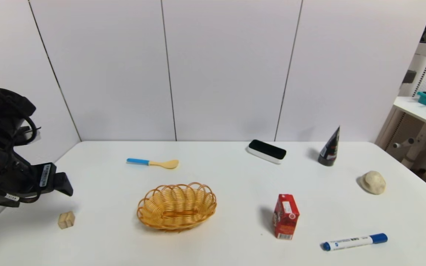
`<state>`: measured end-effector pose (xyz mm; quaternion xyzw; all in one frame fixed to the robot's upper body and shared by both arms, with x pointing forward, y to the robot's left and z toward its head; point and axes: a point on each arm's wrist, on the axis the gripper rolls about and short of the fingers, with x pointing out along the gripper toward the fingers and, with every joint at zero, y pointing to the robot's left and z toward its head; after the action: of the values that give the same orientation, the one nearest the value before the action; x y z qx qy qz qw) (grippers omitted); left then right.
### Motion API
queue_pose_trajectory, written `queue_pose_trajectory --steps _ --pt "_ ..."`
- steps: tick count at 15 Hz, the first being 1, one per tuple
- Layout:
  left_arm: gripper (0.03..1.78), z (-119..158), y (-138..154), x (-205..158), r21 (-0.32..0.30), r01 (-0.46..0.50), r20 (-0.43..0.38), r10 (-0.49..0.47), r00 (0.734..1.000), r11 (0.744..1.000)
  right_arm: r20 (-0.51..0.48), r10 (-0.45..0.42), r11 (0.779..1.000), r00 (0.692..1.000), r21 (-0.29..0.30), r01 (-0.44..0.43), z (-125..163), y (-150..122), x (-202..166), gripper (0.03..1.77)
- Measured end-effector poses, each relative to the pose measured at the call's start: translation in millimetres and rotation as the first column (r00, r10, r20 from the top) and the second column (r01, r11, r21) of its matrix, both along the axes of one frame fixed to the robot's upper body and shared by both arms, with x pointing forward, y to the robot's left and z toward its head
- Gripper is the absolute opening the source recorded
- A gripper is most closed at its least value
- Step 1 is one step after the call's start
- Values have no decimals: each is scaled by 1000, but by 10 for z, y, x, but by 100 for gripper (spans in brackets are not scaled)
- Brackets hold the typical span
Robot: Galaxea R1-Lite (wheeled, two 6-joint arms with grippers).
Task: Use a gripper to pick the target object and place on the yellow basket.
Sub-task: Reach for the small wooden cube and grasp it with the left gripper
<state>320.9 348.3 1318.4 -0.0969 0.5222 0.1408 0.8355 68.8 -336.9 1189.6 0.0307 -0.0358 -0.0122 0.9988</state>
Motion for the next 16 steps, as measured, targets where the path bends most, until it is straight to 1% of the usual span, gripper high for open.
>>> queue_pose_trajectory --steps 2,4,6,10,16 --pt "169 -107 4 72 -38 -86 -35 85 996 996 0 0 1000 1000 0 0 0 0 0 170" --pt "169 -233 6 124 -47 -120 -84 116 990 992 0 1 1000 1000 0 -1 0 0 0 170" --pt "169 -337 9 172 -45 -124 -125 117 985 991 0 1 1000 1000 0 -1 0 0 0 170" --pt "169 -491 20 282 -38 -123 -174 115 978 992 0 0 1000 1000 0 0 0 0 0 170" --pt "169 -654 41 466 -39 -131 -174 122 977 991 0 0 1000 1000 0 0 0 0 0 170"
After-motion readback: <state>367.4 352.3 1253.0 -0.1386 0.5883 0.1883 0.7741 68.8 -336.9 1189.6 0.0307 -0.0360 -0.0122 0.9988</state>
